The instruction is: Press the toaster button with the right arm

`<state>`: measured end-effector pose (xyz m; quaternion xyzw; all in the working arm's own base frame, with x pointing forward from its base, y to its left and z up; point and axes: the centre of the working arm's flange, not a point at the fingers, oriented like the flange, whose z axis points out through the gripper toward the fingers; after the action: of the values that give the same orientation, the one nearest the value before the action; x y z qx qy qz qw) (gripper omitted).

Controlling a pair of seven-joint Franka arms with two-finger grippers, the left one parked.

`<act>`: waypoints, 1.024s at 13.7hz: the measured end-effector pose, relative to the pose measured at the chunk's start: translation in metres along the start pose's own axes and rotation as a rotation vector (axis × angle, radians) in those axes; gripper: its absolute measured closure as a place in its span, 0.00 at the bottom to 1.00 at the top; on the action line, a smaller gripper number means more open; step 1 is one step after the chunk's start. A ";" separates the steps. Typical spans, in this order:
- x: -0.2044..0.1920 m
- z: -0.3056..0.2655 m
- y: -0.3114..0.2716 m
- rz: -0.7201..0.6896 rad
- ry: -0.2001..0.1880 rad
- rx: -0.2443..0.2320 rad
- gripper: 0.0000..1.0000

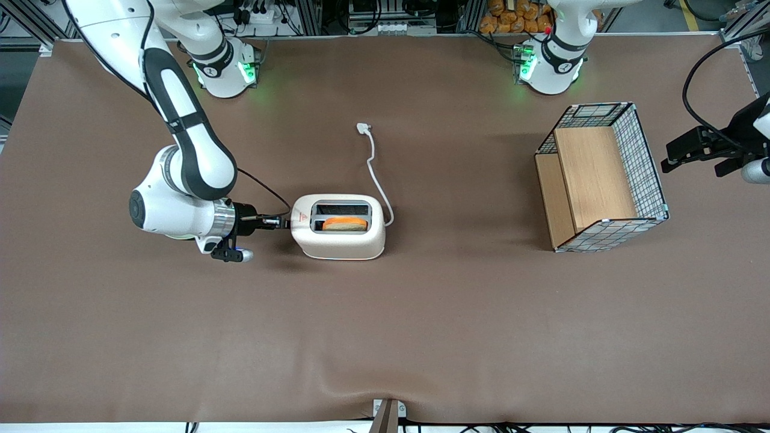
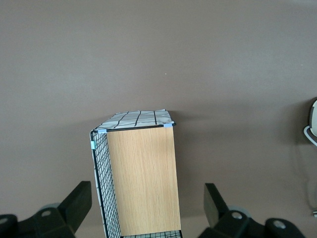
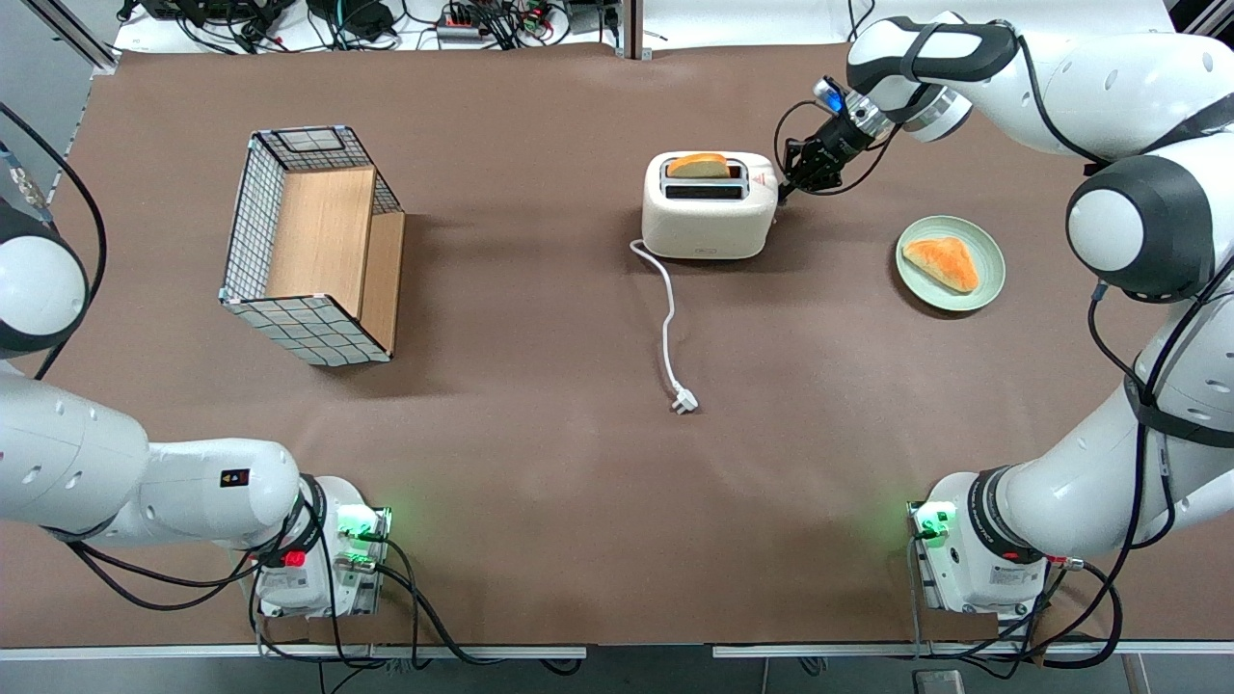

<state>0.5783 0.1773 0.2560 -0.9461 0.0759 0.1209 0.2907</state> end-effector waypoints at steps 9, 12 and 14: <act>0.013 -0.079 -0.033 0.066 -0.107 -0.063 0.99; 0.019 -0.126 -0.044 0.044 -0.083 -0.134 0.71; 0.028 -0.169 -0.038 0.018 -0.025 -0.204 0.51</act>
<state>0.6445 0.1105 0.4043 -0.9684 0.0681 0.1426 0.1929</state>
